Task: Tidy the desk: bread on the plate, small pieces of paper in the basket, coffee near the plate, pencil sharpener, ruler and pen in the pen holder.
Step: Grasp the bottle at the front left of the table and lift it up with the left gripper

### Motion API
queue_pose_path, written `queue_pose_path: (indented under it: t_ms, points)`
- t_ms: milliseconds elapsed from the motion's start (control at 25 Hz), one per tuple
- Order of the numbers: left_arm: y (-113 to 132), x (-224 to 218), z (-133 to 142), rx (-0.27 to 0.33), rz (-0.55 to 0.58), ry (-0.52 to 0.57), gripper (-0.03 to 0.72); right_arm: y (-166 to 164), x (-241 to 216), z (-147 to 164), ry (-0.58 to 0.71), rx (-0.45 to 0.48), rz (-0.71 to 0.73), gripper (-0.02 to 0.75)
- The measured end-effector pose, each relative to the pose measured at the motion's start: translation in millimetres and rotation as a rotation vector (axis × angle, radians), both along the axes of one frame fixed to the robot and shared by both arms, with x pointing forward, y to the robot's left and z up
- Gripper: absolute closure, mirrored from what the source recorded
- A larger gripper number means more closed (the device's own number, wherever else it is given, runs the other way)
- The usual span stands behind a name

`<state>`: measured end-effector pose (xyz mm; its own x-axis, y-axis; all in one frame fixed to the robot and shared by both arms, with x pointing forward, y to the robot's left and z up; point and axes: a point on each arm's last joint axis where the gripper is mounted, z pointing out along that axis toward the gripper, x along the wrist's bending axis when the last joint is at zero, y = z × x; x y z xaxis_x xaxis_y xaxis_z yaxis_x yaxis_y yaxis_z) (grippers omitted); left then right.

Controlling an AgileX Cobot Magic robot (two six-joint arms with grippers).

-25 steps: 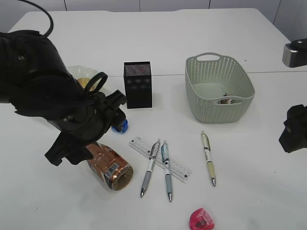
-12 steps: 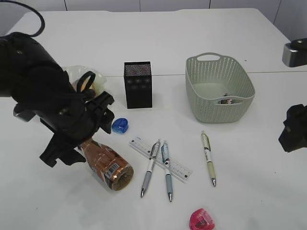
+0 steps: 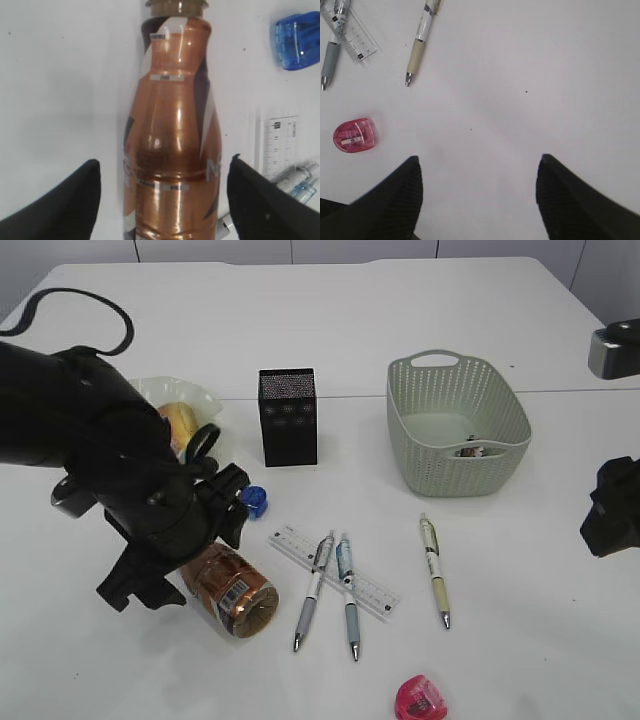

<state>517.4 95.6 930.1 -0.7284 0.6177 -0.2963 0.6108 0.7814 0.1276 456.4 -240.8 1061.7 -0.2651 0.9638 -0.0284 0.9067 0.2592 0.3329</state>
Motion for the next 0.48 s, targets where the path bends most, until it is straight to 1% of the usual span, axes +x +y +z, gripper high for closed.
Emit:
queue_pose_path:
  t_ms: [480]
  points:
    - [-6, 6, -27, 0.003, -0.031, 0.013, 0.113, 0, 0, 0, 0.000, 0.000, 0.000, 0.221]
